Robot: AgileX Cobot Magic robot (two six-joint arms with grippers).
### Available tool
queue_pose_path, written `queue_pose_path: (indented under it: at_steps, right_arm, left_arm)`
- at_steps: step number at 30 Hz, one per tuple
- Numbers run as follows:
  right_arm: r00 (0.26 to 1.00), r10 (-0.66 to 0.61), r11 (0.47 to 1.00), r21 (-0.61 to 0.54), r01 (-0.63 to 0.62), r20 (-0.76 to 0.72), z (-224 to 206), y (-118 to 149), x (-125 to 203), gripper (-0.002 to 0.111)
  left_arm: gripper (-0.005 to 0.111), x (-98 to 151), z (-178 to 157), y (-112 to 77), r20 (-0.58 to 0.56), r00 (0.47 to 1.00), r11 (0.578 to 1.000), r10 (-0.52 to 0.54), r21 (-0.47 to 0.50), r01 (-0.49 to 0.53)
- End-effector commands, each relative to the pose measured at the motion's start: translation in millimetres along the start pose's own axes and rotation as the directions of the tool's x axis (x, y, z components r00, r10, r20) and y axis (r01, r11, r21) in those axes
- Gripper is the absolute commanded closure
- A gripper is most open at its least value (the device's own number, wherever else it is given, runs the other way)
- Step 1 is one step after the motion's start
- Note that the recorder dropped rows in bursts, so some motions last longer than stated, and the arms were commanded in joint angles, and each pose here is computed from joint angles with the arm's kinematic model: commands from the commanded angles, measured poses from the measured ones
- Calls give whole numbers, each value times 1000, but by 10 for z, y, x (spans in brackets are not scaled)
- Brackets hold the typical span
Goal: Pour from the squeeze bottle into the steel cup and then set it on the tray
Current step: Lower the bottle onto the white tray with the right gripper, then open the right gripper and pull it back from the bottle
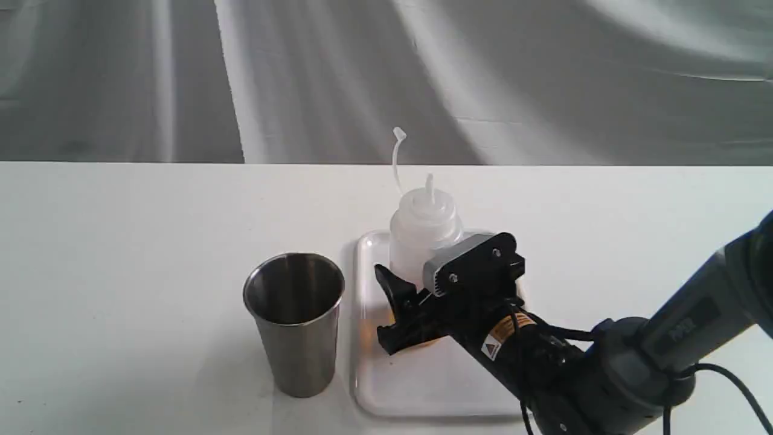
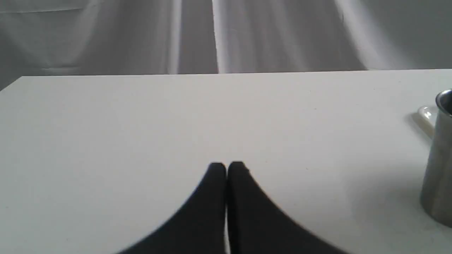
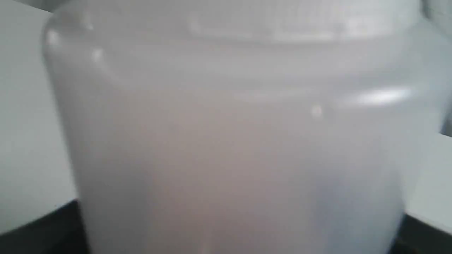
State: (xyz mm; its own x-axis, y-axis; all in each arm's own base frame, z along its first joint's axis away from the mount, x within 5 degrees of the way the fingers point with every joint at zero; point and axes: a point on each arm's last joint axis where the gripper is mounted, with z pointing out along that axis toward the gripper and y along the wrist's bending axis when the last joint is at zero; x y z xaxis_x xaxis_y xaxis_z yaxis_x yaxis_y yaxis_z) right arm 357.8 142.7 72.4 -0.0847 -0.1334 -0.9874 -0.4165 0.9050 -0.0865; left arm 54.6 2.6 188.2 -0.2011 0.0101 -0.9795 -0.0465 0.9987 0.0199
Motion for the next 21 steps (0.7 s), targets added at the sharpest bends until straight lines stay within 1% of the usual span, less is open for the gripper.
queue_pose_path:
  at_steps: [1,10,13,17,21]
  right_arm:
    - [1000,-2,1000,11,1,28,8,-32,-37,108]
    - [1000,9,1000,10,-10,23,9,-32,-32,108]
    - [999,33,999,4,-34,32,8,-27,-40,101]
    - [999,36,999,-2,-35,34,8,-22,-42,92]
    - [999,36,999,-2,-35,34,8,-22,-42,91]
  left_arm:
    - [107,7,2,-5,6,1000,1000,-1,8,1]
    - [107,7,2,-5,6,1000,1000,-1,8,1]
    - [107,7,2,-5,6,1000,1000,-1,8,1]
    - [107,7,2,-5,6,1000,1000,-1,8,1]
    - [107,7,2,-5,6,1000,1000,-1,8,1]
